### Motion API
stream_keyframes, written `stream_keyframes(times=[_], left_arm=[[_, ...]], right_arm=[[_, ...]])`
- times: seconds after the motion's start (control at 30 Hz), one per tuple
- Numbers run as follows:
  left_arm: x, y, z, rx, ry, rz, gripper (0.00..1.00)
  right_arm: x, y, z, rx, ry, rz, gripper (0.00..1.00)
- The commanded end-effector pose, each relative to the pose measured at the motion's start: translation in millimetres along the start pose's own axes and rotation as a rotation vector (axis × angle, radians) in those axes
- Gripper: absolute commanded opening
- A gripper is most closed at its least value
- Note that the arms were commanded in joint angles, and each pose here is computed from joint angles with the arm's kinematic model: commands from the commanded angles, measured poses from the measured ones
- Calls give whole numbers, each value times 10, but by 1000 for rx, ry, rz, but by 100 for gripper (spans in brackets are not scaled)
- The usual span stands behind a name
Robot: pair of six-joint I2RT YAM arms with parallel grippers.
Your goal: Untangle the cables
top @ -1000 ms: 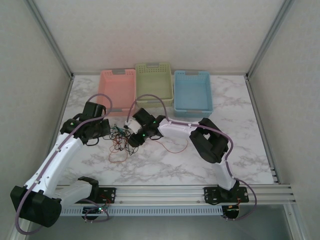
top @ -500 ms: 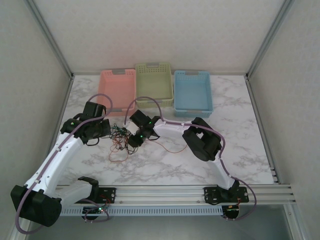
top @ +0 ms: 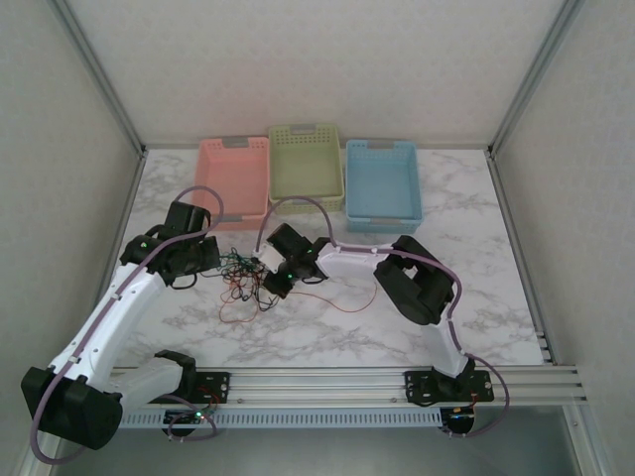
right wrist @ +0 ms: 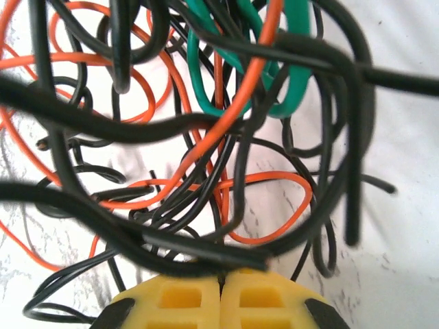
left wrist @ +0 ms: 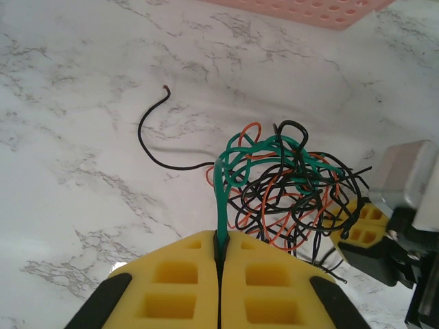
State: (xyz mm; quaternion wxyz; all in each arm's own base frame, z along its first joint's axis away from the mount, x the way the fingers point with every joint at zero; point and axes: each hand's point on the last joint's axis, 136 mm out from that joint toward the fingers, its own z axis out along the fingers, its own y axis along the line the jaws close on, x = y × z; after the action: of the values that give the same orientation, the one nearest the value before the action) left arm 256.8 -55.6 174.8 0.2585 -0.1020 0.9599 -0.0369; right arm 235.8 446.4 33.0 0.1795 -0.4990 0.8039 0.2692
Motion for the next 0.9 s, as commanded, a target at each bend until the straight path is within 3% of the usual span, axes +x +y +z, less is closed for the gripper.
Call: stream_keyframes(times=[0.0,0.53,0.87], left_arm=[[68,26,31,-1,31,9,0],[110,-83,117,45,81,32,0],[28,76,22,-30,12,14,0]], right_arm=[[-165,38,-136,22,-76,-10,1],[-230,-110,-181,110,-133,4,0],[-249,-112,-439,64,-223,41,0]])
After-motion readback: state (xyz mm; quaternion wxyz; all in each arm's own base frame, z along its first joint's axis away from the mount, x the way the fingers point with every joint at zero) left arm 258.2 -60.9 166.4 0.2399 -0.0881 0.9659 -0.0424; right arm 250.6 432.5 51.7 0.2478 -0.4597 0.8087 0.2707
